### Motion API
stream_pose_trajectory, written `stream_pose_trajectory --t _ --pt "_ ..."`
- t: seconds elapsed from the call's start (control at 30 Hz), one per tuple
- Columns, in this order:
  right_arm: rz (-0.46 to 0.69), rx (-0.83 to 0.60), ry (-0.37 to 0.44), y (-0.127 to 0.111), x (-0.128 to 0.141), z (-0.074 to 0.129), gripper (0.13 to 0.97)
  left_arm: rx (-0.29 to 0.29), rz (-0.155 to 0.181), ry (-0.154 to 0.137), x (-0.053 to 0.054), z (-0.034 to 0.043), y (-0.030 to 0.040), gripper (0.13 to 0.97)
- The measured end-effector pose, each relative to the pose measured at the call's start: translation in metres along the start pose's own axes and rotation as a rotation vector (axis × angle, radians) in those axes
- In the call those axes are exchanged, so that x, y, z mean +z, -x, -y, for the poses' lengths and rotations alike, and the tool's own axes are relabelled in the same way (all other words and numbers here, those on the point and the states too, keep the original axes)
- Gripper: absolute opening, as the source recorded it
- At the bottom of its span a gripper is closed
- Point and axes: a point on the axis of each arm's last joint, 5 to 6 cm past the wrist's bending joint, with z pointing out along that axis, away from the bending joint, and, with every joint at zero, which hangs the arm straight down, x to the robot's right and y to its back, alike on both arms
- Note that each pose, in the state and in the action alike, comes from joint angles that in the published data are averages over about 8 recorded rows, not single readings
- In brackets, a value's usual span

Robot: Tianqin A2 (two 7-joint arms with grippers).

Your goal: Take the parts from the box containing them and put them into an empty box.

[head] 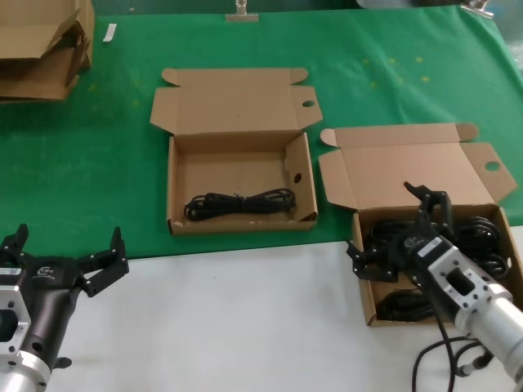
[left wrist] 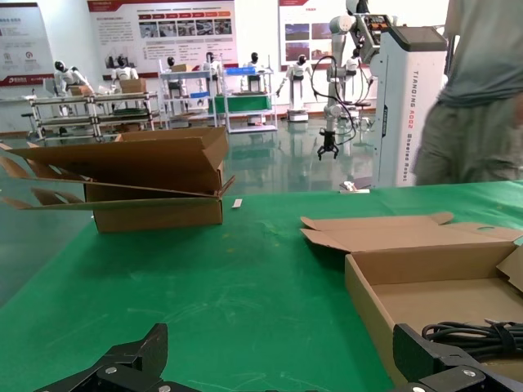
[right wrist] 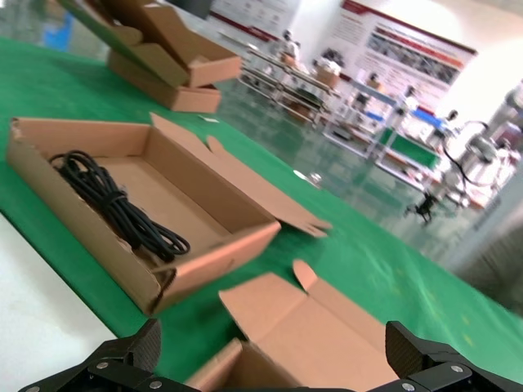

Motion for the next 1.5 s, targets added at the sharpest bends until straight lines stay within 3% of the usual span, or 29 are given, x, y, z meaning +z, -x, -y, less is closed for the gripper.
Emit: stream_pose_trajectory --t 0.53,1.1,1.5 --pt "-0.12 0.246 0.067 0.014 -0.044 0.003 0.966 0.0 0.0 0.0 0.0 0.0 0.0 0.966" --pt "-0.259 0.512 0.075 0.027 -0.091 0.017 0.966 0.0 0.0 0.0 0.0 0.0 0.0 0.966" --pt "-0.28 0.551 0.071 0.029 -0.098 0.02 0.966 0.0 0.0 0.0 0.0 0.0 0.0 0.966"
